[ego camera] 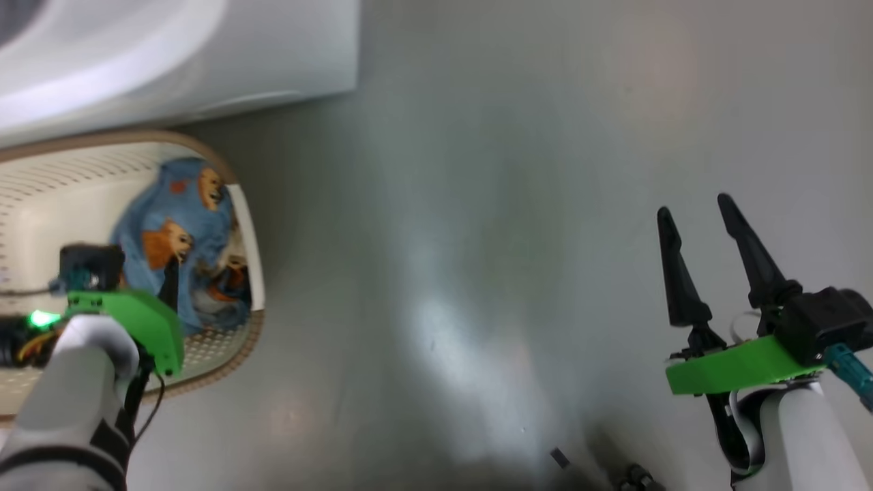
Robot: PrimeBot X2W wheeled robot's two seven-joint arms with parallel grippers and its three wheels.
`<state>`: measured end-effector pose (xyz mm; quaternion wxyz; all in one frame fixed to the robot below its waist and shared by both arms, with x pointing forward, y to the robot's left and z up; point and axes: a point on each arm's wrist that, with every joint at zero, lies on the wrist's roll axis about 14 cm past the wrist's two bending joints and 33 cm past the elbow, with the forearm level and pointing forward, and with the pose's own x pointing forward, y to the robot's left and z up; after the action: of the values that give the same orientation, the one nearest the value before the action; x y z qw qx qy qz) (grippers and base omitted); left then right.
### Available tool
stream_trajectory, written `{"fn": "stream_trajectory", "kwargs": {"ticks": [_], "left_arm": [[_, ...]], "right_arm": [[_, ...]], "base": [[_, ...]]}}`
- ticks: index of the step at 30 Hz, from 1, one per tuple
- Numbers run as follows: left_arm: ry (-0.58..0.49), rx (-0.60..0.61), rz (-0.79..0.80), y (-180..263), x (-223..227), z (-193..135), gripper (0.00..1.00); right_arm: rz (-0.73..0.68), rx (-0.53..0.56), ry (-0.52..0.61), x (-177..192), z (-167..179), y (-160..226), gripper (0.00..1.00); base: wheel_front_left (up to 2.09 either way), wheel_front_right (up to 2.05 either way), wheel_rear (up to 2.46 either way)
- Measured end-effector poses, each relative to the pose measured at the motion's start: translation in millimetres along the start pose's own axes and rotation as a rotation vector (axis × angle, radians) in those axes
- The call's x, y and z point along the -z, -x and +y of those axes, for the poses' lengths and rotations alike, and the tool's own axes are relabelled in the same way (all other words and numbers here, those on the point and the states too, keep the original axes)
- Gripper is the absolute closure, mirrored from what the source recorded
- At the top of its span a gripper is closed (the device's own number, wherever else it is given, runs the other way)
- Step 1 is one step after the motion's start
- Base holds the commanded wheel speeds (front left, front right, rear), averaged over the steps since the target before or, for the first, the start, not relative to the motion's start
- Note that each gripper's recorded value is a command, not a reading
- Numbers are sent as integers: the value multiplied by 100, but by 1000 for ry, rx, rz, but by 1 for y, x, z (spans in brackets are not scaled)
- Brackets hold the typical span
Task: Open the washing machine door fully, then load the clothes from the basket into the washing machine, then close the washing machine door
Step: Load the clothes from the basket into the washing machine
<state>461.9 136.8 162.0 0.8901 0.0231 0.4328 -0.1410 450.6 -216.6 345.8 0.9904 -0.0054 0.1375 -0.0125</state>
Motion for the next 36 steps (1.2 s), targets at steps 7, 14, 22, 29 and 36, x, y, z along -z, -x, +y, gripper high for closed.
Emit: {"fn": "stream_trajectory", "kwargs": {"ticks": [7,14,22,29,36], "left_arm": [[-46,68,101,-32,14,-18,0],[-84,57,165,-51,26,-4,0],[-53,42,233,-67,39,-7,0],[-32,2,282,-73,48,-3,0],[-20,-17,296,-77,48,-3,0]], "right_arm": [[42,35,6,17,-13,0,0],[64,52,19,27,-20,-3,0],[98,63,31,40,-25,-2,0],[121,65,33,48,-25,0,0],[122,64,34,51,-25,-1,0]], "base": [[0,0,0],[0,0,0],[0,0,0],[0,0,0],[0,0,0]]}}
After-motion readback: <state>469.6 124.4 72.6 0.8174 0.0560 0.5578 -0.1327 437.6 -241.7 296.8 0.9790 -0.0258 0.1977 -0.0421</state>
